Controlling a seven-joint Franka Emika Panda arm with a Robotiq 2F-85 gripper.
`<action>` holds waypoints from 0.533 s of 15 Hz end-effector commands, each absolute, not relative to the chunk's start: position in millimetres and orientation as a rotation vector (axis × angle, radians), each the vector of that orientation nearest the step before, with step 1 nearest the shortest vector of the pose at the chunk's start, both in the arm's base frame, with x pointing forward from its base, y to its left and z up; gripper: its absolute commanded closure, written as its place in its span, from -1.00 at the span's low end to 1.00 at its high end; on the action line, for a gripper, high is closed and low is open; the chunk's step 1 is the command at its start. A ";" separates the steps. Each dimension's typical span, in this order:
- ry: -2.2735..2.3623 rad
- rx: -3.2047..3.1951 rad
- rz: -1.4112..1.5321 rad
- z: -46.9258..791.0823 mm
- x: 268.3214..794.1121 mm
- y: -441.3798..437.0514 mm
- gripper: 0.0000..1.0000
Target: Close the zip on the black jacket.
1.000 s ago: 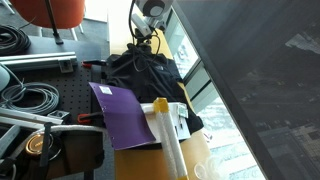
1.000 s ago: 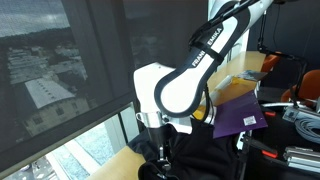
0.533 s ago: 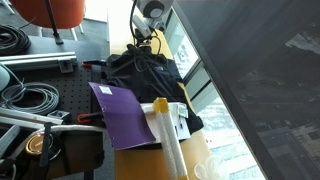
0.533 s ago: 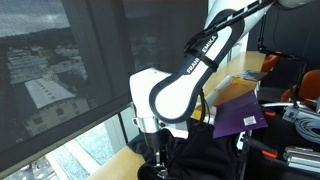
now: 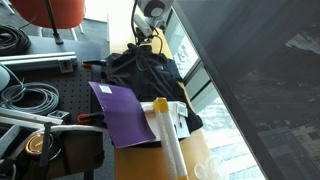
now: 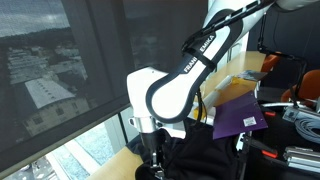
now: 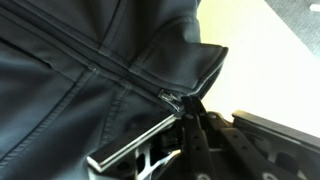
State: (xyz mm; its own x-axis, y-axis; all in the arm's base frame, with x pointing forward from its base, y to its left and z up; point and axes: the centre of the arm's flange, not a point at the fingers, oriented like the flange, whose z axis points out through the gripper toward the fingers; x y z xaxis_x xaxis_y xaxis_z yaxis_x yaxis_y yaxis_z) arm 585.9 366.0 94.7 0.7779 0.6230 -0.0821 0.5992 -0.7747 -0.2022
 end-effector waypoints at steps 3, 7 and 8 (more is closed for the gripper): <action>-0.982 -2.780 0.232 103.6 577.6 347.3 0.99; -0.950 -2.795 0.243 112.8 573.1 312.1 0.99; -0.939 -2.799 0.247 115.4 571.3 302.0 0.99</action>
